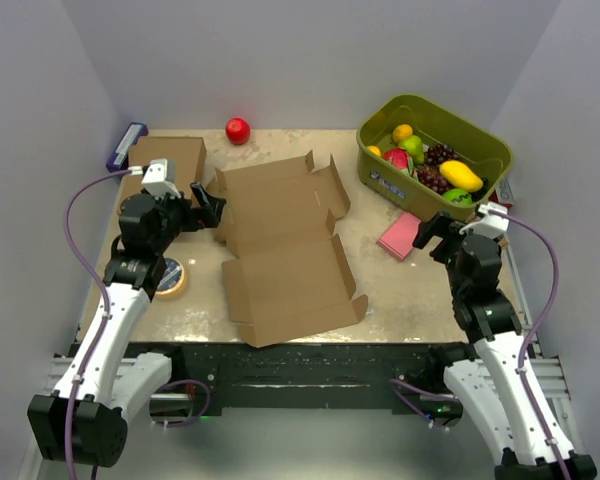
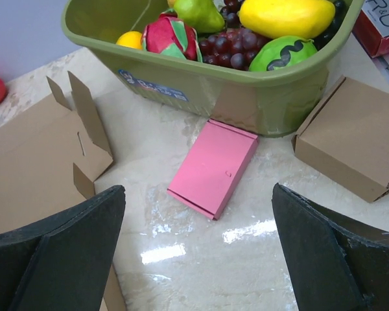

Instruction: Fold the paper box

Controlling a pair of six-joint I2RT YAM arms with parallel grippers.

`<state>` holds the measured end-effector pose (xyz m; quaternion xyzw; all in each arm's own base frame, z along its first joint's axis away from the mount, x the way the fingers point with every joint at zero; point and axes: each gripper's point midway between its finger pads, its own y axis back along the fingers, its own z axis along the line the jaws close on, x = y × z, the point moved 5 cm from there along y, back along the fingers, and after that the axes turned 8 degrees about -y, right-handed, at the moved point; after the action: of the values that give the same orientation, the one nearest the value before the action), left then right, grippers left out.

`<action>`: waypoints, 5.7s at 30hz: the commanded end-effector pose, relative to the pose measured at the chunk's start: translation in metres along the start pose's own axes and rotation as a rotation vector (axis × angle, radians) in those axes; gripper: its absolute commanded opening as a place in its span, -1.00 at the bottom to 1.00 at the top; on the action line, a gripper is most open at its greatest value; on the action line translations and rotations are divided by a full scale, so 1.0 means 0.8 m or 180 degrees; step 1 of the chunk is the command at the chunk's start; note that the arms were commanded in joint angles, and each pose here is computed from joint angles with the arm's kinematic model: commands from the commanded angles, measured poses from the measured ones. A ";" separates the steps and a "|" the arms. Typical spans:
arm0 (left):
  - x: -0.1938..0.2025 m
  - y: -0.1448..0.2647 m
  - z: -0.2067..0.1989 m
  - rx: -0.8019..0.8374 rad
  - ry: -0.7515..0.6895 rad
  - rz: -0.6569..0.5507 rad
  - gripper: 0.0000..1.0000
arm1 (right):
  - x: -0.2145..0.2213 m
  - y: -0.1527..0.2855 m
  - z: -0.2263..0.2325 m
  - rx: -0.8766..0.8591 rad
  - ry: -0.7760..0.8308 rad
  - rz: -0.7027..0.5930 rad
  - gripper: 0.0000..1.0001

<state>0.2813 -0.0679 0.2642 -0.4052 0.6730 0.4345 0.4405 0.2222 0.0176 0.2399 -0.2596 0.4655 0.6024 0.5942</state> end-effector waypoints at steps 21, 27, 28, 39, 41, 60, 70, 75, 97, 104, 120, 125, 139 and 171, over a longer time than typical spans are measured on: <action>-0.013 0.011 -0.011 0.0233 -0.0330 -0.0151 0.99 | 0.021 0.007 0.094 -0.0635 0.0531 0.0623 0.56; -0.007 0.007 -0.009 0.0215 -0.0318 -0.0101 0.99 | 0.105 -0.008 0.163 -0.0679 0.0952 0.1056 0.60; -0.005 0.005 -0.008 0.0215 -0.0311 -0.0067 0.99 | 0.135 -0.014 0.169 -0.0627 0.1116 0.1211 0.60; 0.011 -0.011 -0.005 0.0248 -0.0245 0.0198 0.99 | 0.198 -0.038 0.176 -0.0558 0.1267 0.1381 0.66; 0.014 -0.013 -0.004 0.0227 -0.0234 0.0243 0.99 | 0.210 -0.039 0.179 -0.0669 0.1246 0.1465 0.66; 0.033 -0.026 0.012 0.0024 -0.0312 0.0488 0.98 | 0.256 -0.092 0.171 -0.1003 0.1375 0.1919 0.31; 0.048 -0.036 0.014 0.0002 -0.0364 0.0691 0.96 | 0.262 -0.099 0.156 -0.0807 0.1515 0.1906 -0.54; 0.048 -0.038 0.015 -0.0055 -0.0386 0.0712 0.95 | 0.246 -0.083 0.149 -0.0822 0.1427 0.1834 -1.00; 0.059 -0.078 0.009 0.0337 0.0084 0.0854 0.99 | 0.152 -0.009 0.116 -0.1143 0.0895 0.1031 -1.00; 0.074 -0.105 0.014 0.0326 0.0112 0.1059 0.99 | 0.156 -0.006 0.118 -0.1232 0.0899 0.1068 -1.00; 0.133 -0.154 0.021 -0.0224 -0.0589 0.1782 0.48 | 0.163 0.005 0.117 -0.1449 0.0847 0.1157 -1.00; 0.150 -0.157 0.018 -0.0327 -0.0826 0.1941 0.21 | 0.160 0.010 0.116 -0.1474 0.0817 0.1154 -1.00; 0.119 -0.142 0.011 -0.0358 -0.0940 0.1478 -1.00 | 0.141 0.022 0.109 -0.1301 0.0705 0.1144 -0.25; 0.006 -0.027 -0.102 0.1007 -0.1698 -0.0490 -1.00 | -0.006 0.004 0.282 -0.1800 -0.1145 0.0882 0.98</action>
<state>0.2938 -0.1430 0.2564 -0.2703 0.5860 0.4329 0.6293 0.2696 0.1921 0.3042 -0.2927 0.3447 0.7687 0.4522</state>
